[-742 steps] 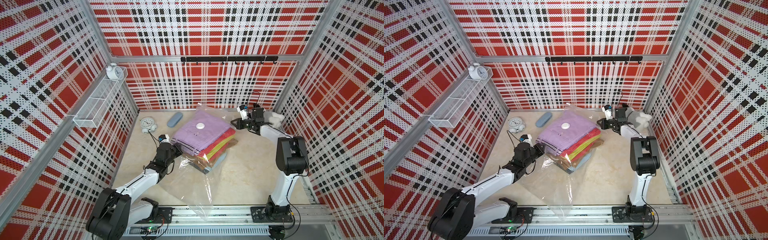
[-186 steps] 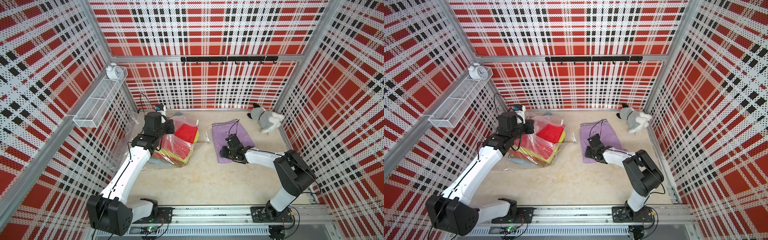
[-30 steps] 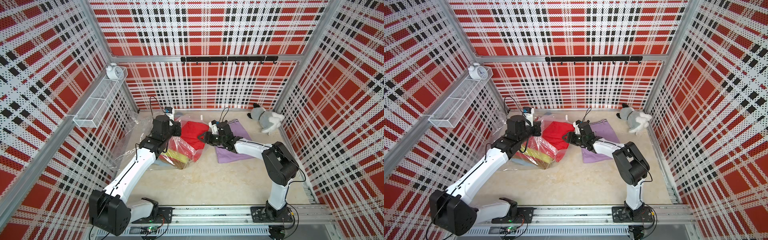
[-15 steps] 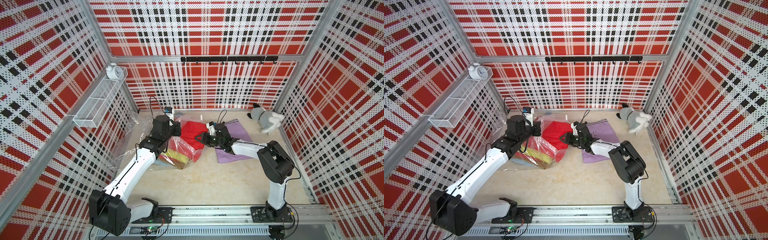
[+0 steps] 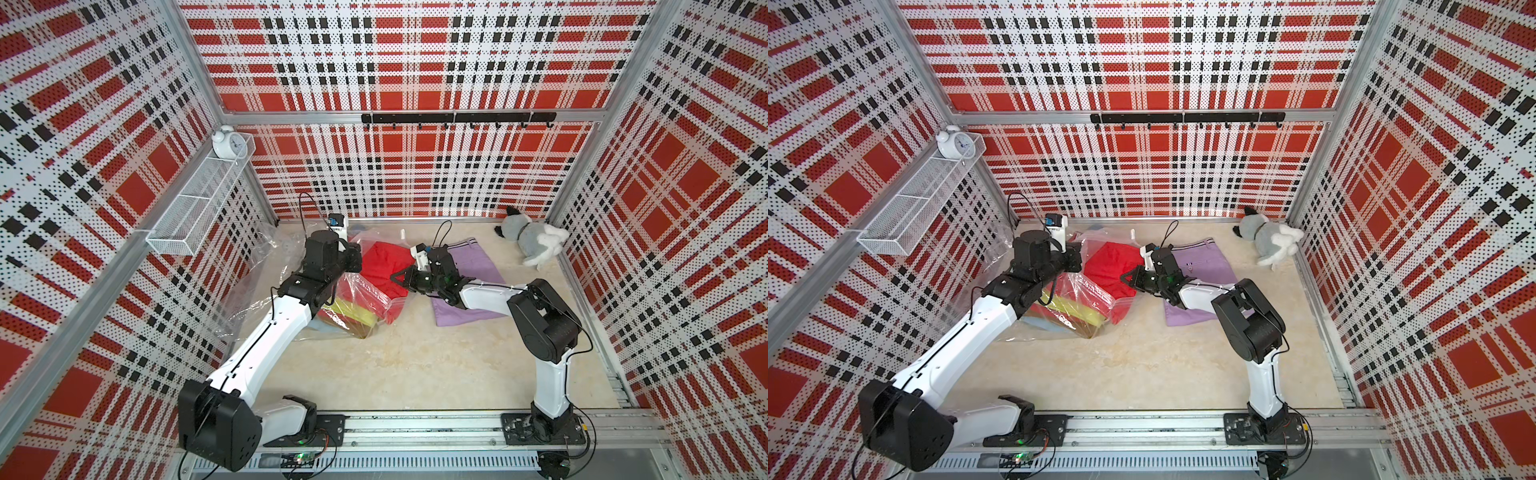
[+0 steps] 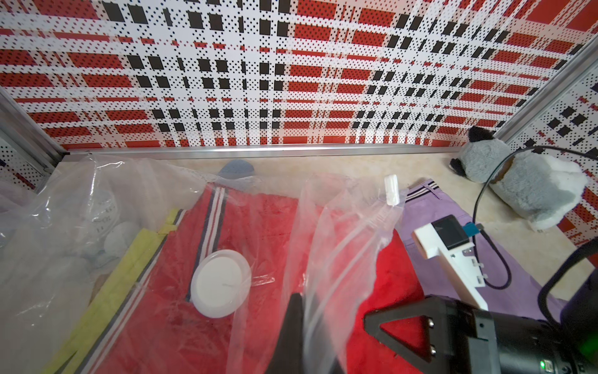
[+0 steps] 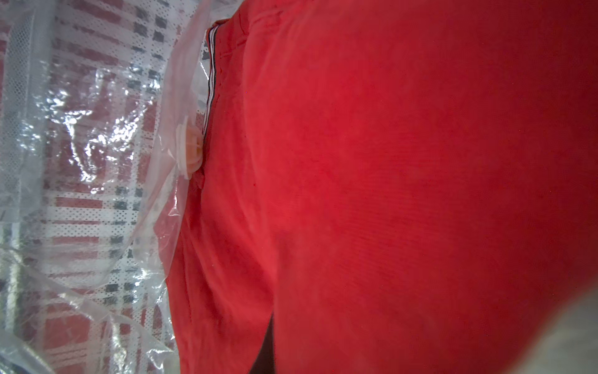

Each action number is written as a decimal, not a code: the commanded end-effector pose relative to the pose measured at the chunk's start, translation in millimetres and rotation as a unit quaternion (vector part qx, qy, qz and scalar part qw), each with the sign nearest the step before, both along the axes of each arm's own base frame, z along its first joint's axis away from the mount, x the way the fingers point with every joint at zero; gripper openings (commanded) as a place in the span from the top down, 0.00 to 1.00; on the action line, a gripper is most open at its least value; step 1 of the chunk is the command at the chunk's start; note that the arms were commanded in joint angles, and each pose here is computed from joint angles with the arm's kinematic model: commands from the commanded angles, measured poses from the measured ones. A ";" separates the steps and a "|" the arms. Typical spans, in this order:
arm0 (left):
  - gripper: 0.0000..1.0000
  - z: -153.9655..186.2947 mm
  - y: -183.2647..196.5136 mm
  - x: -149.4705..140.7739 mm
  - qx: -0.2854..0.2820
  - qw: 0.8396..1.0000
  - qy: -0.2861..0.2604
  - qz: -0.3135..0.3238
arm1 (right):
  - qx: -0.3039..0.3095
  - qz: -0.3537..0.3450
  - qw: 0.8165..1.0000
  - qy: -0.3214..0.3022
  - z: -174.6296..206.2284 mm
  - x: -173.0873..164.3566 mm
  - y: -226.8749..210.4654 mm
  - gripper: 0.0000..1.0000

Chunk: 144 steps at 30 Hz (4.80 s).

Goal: Take the trousers out of the vacuum bag
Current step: Take out the trousers from the vacuum bag, then place the trousers at the center of the board.

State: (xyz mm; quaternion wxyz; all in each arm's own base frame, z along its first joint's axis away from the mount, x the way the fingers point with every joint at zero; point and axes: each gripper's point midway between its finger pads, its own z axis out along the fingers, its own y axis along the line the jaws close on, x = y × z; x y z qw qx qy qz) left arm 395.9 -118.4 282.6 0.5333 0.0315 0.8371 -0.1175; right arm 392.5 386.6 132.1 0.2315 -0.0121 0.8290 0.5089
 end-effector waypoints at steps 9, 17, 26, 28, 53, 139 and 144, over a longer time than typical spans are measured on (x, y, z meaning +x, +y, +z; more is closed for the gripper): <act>1.00 -6.1 4.9 13.5 -0.006 1.000 -0.012 0.016 | -0.056 0.064 0.986 -0.140 92.3 -15.6 -3.9 1.00; 1.00 -17.2 2.4 17.7 -0.012 1.000 -0.006 0.017 | -0.058 0.087 0.975 -0.194 151.8 -30.6 -17.0 1.00; 1.00 -4.4 -1.3 9.4 -0.013 0.999 -0.035 0.008 | -0.056 0.041 0.965 -0.252 211.3 -25.6 -60.8 1.00; 1.00 -3.5 0.6 8.9 -0.012 0.999 -0.037 0.013 | -0.052 0.031 0.963 -0.261 224.2 -27.0 -69.8 1.00; 1.00 -32.1 22.7 28.3 -0.026 0.996 -0.005 0.080 | -0.032 -0.217 0.937 -0.273 299.5 -31.7 -203.5 1.00; 1.00 -20.5 101.0 1.8 -0.091 0.986 -0.012 0.141 | -0.052 -0.345 0.919 -0.184 155.1 118.7 -268.7 1.00; 1.00 -22.5 102.5 -0.2 -0.089 0.986 -0.011 0.143 | -0.054 -0.353 0.920 -0.162 137.4 108.3 -272.5 1.00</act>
